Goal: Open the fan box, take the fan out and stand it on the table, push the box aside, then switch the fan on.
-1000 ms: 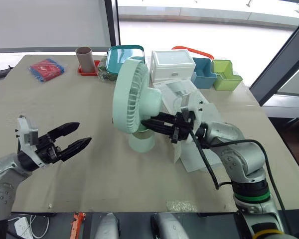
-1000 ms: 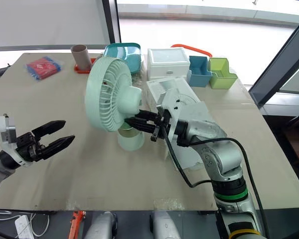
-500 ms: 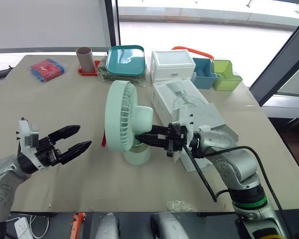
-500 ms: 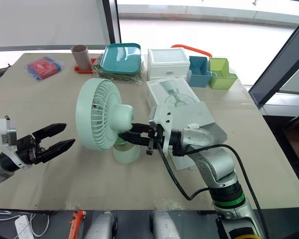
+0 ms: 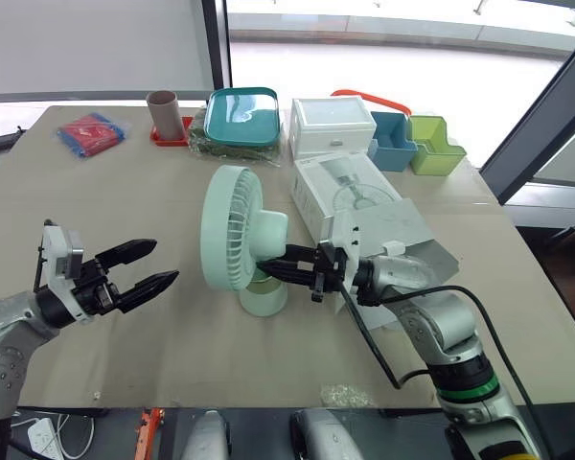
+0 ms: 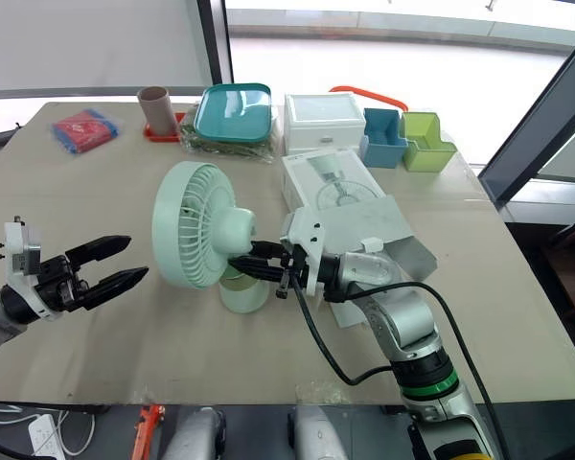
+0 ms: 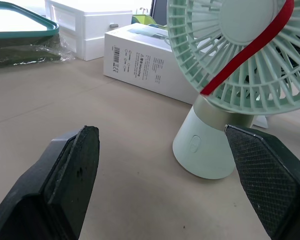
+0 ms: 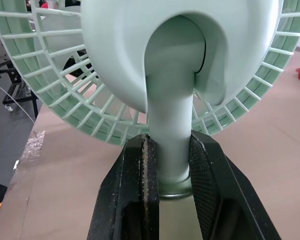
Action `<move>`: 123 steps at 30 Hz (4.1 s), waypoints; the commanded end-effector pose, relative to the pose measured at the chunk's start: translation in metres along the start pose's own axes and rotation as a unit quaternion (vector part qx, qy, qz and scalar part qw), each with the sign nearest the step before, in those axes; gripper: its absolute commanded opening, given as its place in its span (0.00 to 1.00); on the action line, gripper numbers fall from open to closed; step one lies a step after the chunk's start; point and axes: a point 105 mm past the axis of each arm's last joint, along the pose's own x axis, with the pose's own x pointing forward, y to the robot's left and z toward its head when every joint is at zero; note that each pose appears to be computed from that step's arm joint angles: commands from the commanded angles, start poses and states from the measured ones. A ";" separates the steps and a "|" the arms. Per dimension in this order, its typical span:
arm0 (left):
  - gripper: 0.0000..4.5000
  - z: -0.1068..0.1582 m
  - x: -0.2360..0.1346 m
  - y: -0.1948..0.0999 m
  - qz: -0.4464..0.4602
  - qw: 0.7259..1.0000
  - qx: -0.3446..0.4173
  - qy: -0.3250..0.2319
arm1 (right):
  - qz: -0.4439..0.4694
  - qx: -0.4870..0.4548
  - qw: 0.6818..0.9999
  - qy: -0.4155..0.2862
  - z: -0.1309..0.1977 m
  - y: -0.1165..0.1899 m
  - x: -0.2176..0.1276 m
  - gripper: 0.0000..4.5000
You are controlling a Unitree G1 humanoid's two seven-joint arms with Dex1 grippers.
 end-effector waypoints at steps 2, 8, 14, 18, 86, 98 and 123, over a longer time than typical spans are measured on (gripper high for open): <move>0.99 0.000 0.003 0.001 -0.005 1.000 0.015 0.016 | -0.001 -0.019 0.999 -0.035 0.013 0.001 0.002 0.14; 0.85 -0.004 0.013 0.002 -0.014 1.000 0.017 0.014 | -0.004 -0.016 0.999 -0.035 0.010 0.001 0.002 0.14; 0.46 -0.014 0.022 0.000 -0.024 0.999 0.007 0.024 | -0.007 -0.016 0.999 -0.035 0.011 0.000 0.001 0.14; 0.16 -0.023 0.033 0.002 -0.024 0.999 0.007 0.033 | -0.007 -0.014 0.999 -0.038 0.011 0.001 0.000 0.14; 0.01 -0.068 0.093 -0.034 -0.163 0.984 0.010 0.077 | 0.012 -0.029 0.998 -0.045 0.013 0.015 0.011 0.14; 0.01 -0.067 0.095 -0.034 -0.163 0.984 0.011 0.075 | 0.014 -0.029 0.998 -0.046 0.013 0.015 0.011 0.14; 0.01 -0.065 0.096 -0.033 -0.161 0.984 0.017 0.072 | 0.015 -0.029 0.998 -0.044 0.012 0.015 0.011 0.14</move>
